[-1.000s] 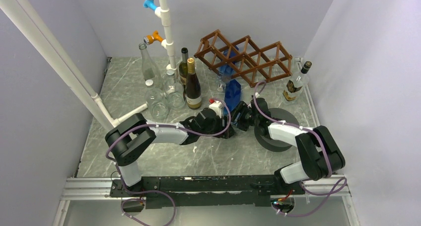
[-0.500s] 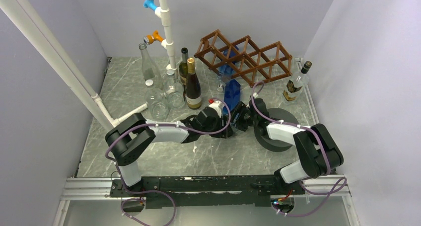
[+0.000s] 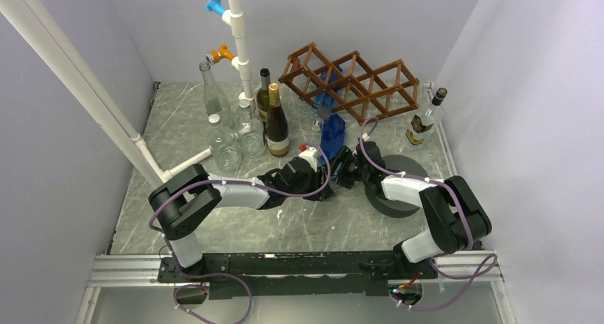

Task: Take the wine bottle off the wine rack
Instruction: Place the wine bottle at the center of the board.

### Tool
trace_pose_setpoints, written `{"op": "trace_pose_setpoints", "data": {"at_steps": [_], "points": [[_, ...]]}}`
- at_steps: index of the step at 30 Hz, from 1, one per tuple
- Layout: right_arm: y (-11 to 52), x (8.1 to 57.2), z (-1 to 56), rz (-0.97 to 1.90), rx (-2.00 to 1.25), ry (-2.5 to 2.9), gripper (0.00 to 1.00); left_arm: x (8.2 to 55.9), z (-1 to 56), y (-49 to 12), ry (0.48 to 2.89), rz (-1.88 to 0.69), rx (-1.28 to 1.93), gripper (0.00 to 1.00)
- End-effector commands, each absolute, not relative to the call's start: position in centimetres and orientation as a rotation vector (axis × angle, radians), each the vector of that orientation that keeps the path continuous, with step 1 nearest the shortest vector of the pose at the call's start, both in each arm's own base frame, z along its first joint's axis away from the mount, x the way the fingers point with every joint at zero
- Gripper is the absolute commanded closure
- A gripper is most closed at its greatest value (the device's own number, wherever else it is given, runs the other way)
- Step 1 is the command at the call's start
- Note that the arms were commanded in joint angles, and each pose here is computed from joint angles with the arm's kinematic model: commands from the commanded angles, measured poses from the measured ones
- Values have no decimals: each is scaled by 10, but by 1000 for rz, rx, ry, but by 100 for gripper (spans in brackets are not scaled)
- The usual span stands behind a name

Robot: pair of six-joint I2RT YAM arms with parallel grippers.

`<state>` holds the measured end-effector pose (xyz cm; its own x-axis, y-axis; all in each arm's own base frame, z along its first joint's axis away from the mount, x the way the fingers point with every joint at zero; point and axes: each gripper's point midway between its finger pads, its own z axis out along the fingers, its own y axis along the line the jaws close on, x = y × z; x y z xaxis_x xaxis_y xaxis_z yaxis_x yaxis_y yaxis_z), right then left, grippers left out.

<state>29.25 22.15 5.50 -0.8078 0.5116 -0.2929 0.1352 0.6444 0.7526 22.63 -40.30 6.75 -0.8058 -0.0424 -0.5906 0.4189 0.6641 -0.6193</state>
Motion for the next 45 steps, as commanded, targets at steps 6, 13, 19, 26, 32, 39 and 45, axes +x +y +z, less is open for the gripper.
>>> {"op": "trace_pose_setpoints", "data": {"at_steps": [6, 13, 19, 26, 32, 39, 45], "points": [[239, 309, 93, 1158, 433, 2257, 58, 229, 78, -407, 2247, -1052, 345, 93], [238, 308, 98, 1157, 391, 2265, 22, 229, 78, -392, 2250, -990, 334, 100], [238, 306, 103, 1194, 389, 2269, 0, 227, 87, -380, 2222, -967, 348, 100], [228, 303, 111, 1211, 296, 2296, 0, 223, 94, -364, 2205, -967, 391, 100], [219, 300, 123, 1282, 171, 2303, 0, 214, 100, -351, 2207, -1001, 457, 100], [216, 295, 156, 1399, -67, 2239, 0, 199, 106, -341, 2222, -1040, 552, 100], [214, 293, 190, 1392, -385, 2133, 0, 188, 115, -333, 2215, -1066, 616, 100]]}}
